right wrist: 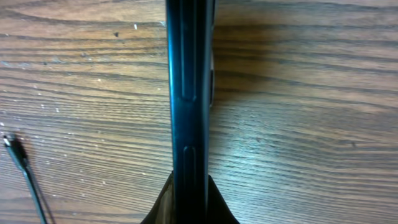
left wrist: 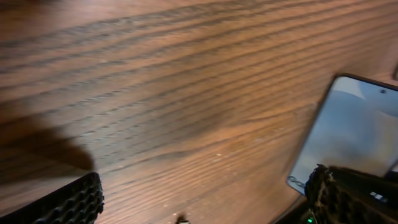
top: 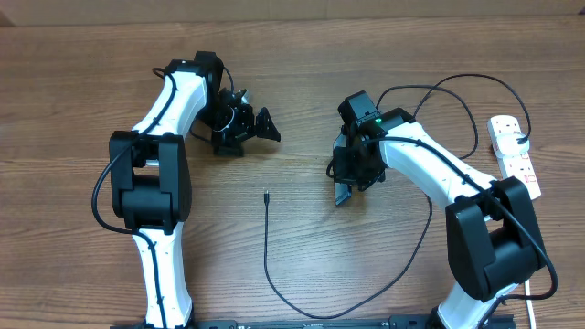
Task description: Plug charger to phone and switch on socket
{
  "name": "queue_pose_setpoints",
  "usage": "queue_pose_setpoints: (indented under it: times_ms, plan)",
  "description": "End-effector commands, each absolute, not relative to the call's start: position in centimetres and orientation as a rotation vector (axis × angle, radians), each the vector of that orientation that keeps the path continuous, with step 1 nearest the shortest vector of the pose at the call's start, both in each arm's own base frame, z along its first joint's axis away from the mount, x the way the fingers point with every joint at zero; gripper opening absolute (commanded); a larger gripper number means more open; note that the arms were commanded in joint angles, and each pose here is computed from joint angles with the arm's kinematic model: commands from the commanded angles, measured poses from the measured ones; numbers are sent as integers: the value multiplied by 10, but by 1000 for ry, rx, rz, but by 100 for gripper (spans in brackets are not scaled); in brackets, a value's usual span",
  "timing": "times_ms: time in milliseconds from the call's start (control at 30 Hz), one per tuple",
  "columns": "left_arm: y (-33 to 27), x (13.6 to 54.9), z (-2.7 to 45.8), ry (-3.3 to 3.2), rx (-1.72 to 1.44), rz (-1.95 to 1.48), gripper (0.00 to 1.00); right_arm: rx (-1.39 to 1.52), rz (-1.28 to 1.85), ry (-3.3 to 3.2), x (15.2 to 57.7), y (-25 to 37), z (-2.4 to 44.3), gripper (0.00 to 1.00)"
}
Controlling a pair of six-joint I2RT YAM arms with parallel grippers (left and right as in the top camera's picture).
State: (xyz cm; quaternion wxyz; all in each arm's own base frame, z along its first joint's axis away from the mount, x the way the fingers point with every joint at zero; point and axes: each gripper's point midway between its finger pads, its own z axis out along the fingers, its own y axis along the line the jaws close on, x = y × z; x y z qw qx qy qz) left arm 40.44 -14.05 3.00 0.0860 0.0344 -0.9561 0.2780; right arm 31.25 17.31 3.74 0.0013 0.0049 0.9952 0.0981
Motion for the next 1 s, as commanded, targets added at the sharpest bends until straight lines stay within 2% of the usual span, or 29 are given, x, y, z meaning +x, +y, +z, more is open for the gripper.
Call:
queue_pose_setpoints:
  times_ms: [0,267,700,767,867,967]
  plan:
    - [-130,408,33,-2926,50,717,100,-1,264,3105,313,168,45,4]
    - [-114,412,25,-2984,42,563,100,-72,254,3115,308,165,39,4]
    - [-116,434,25,-3074,13,597,100,-118,225,3154,298,160,38,4]
    - [-116,436,25,-3079,11,599,100,-128,241,3123,305,163,38,8]
    - [-116,436,25,-3080,11,599,100,-159,263,3061,319,168,40,22]
    - [-116,436,25,-3080,11,599,100,-160,273,3041,323,171,40,25]
